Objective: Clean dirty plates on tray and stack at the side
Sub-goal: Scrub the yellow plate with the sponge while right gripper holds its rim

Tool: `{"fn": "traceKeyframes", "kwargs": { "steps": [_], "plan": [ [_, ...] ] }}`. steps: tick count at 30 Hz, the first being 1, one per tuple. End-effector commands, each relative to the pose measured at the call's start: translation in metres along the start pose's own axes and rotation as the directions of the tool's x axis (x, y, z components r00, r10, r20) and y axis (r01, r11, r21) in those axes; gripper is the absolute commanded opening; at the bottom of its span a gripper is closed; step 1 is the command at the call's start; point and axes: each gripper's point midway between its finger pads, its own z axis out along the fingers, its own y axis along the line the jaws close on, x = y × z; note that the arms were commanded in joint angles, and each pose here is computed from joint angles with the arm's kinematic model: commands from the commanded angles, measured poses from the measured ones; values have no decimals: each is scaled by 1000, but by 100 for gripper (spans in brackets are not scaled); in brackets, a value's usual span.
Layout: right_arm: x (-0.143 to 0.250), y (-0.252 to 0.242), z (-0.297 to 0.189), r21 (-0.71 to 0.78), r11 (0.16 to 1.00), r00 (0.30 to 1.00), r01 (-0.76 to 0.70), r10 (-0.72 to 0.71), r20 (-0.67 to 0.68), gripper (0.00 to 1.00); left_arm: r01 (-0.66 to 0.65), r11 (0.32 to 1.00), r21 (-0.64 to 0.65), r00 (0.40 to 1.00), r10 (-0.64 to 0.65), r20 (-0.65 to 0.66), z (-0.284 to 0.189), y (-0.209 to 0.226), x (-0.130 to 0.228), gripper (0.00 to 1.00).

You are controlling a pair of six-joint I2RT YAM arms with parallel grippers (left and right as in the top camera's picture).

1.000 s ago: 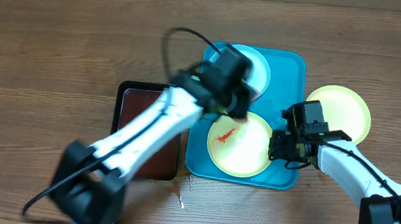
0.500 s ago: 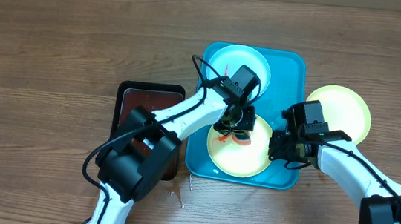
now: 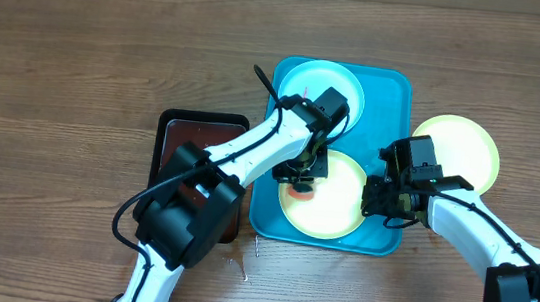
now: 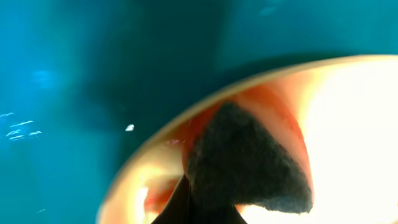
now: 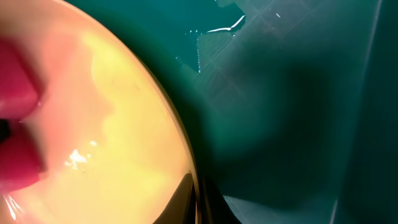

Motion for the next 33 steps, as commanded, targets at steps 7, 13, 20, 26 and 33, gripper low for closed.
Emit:
{"fn": "traceKeyframes", "kwargs": {
  "steps": [7,13,20,26,33],
  "plan": [
    [20,-7,7,27,1000,998,-8,10,-59,4,-50,995,-89,994,58,91,0,11,-23,4],
    [19,-7,7,27,1000,998,-8,10,-59,4,-156,987,39,977,148,156,1,-33,-29,4],
    [20,-7,7,27,1000,998,-9,10,-59,4,-289,941,174,951,262,162,-1,-84,-4,4],
    [20,-7,7,26,1000,998,-9,10,-59,4,-266,962,70,956,253,147,7,-59,-4,4],
    [20,-4,7,9,1000,998,-13,14,-65,4,-214,967,-138,944,242,225,15,-20,-25,4]
  ]
}}
